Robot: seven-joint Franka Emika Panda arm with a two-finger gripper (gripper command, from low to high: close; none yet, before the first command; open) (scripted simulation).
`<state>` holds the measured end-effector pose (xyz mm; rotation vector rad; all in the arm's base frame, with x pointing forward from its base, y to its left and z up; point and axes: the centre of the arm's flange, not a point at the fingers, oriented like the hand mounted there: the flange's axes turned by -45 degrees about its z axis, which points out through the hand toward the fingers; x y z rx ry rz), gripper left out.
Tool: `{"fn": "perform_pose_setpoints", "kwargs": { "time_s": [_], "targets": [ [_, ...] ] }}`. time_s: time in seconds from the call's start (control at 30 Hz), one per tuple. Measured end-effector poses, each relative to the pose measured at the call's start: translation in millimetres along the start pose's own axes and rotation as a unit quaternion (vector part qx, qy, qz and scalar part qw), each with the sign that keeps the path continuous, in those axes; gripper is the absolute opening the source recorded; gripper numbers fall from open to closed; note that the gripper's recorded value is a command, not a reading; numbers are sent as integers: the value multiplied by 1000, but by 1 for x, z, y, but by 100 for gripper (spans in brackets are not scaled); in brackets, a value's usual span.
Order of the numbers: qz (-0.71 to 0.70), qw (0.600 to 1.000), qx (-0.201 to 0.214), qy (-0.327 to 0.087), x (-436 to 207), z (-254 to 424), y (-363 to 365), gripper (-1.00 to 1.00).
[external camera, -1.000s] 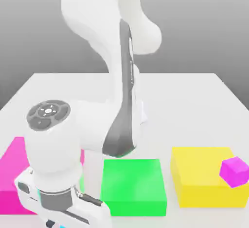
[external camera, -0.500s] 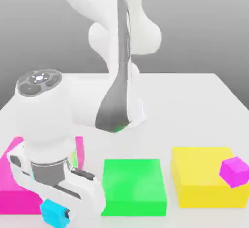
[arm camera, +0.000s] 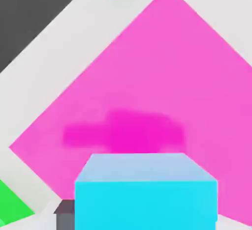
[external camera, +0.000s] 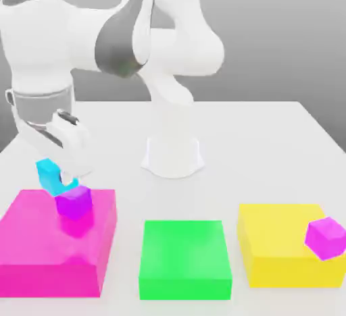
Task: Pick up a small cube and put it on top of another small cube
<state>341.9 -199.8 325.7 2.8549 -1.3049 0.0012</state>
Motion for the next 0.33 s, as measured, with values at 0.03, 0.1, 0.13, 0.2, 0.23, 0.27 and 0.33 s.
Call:
{"fn": "perform_pose_setpoints", "kwargs": {
  "time_s": [0.03, 0.1, 0.13, 0.2, 0.23, 0.27, 0.33],
  "targets": [
    [10, 1000, 1, -1, -7, -3, 8, -100],
    [21, 1000, 3, -1, -14, 6, 17, -100],
    [23, 1000, 3, -1, -14, 16, 18, -100],
    [24, 1000, 3, -1, -15, 39, 19, -100],
    [25, 1000, 2, -1, -16, 51, 20, -100],
    [25, 1000, 2, -1, -17, 58, 20, 100],
    [25, 1000, 2, -1, -17, 58, 20, 100]
  ]
}}
